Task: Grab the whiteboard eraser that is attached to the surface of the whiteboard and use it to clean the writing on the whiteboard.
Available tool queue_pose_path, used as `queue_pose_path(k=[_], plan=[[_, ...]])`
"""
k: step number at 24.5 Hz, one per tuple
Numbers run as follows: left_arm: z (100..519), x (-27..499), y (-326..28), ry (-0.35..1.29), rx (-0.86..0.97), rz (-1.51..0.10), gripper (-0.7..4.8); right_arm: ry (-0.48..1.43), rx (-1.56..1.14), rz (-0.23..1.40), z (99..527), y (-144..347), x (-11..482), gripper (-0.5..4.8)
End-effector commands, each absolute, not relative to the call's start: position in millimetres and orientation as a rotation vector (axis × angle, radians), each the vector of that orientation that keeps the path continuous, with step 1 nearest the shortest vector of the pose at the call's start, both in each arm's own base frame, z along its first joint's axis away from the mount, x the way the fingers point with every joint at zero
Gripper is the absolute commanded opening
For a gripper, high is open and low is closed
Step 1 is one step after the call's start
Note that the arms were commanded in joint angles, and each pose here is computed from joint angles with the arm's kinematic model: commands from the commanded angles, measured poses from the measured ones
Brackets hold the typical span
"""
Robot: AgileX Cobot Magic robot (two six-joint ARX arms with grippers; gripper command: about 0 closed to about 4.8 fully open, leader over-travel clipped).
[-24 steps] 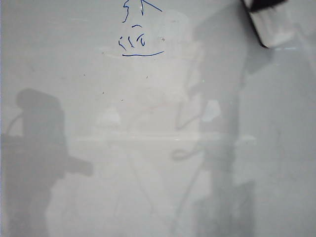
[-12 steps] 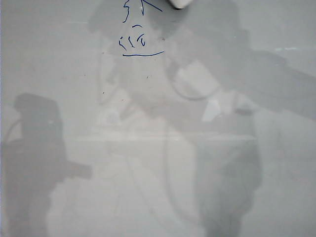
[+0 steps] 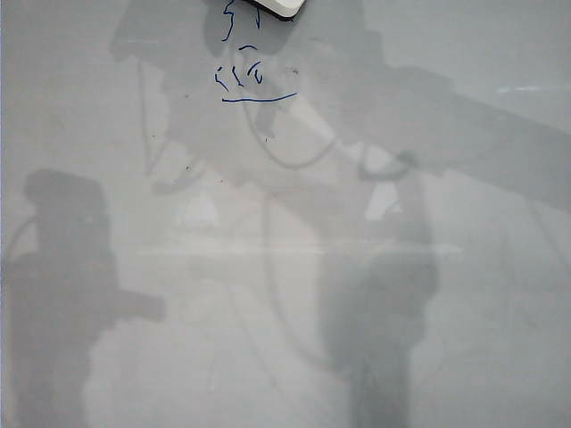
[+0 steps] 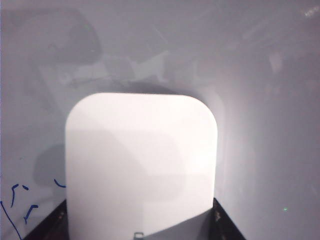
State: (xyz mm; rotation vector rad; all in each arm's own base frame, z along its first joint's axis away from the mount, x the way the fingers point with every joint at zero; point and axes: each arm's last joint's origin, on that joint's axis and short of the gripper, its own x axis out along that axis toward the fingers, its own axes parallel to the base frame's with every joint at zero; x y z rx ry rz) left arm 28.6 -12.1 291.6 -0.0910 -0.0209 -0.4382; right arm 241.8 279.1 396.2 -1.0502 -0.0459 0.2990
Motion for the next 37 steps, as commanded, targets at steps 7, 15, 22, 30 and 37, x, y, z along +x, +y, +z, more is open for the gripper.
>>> queue_pose_path(k=[7,15,22,30,37], plan=[[295.4,27.5,-12.1,-0.048,-0.082,-0.436,-0.05,0.100,-1.124,0.337,347.2,305.5,259.6,1.98],[296.0,27.4,-12.1,-0.055,-0.078,-0.436,-0.05,0.256,-1.167,0.417,289.9,323.7,275.4,1.98],[296.0,27.8,-11.2,-0.065,-0.038,-0.401,-0.05,0.255,-1.201,0.381,313.0,318.4,250.5,1.97],[296.1,29.1,-7.6,-0.074,-0.018,-0.268,-0.05,0.202,-1.132,0.333,377.2,264.8,209.2,1.76],[296.1,29.1,-7.3,-0.074,-0.019,-0.258,-0.05,0.071,-0.991,0.285,369.3,231.8,202.6,1.79]])
